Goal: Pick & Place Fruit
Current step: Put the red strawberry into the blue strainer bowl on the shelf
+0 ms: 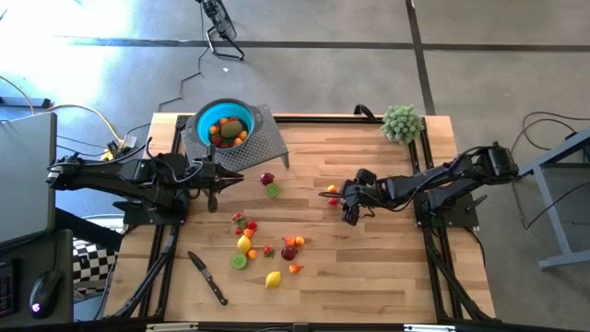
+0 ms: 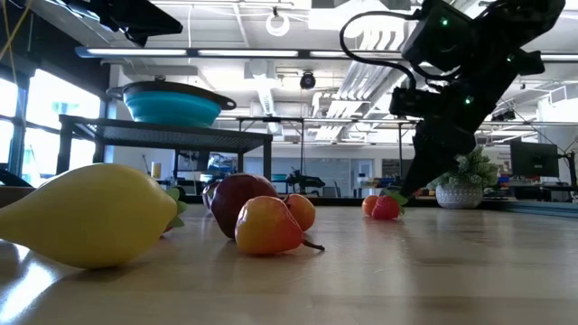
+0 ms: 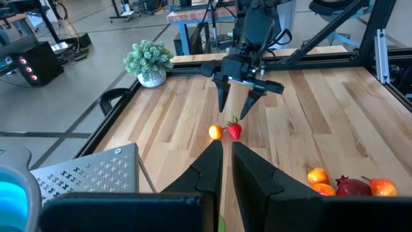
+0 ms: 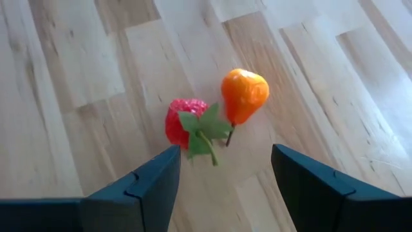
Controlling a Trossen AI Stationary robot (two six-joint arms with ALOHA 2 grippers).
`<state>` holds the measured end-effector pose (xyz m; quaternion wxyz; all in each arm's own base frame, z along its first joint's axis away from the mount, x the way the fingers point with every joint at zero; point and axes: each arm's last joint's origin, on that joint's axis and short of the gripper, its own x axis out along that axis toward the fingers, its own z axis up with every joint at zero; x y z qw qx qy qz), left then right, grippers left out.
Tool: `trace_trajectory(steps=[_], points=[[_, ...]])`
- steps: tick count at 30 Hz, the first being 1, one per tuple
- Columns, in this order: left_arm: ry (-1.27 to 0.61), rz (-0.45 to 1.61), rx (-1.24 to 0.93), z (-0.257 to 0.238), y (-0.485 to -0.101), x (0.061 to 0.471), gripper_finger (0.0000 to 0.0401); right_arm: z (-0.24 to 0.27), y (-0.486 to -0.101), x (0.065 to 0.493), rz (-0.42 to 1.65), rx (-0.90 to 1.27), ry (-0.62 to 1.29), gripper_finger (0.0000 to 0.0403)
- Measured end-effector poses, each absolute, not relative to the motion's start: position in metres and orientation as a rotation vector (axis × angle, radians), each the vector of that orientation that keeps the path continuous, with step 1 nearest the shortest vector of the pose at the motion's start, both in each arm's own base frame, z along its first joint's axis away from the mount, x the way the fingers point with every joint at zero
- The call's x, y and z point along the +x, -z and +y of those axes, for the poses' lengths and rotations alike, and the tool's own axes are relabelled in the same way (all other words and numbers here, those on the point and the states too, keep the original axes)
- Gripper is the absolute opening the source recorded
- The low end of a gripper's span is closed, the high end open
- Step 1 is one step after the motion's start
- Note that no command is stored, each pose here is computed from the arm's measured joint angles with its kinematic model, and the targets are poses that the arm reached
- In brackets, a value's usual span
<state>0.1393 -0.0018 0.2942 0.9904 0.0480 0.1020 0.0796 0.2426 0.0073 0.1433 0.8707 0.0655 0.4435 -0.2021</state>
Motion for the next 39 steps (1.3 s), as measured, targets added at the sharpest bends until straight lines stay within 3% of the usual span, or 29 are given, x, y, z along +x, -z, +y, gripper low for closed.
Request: trace_trajectory(steps=[31, 39], points=[[-0.159, 0.206, 0.099, -0.0018, -0.2941, 0.1394, 0.0028, 0.0078, -0.1423, 0.2422, 0.967, -0.007, 0.325, 0.0236], [-0.159, 0.220, 0.100, -0.0018, -0.2929, 0.1391, 0.0028, 0.0077, -0.1426, 0.2427, 0.982, -0.143, 0.258, 0.0236]])
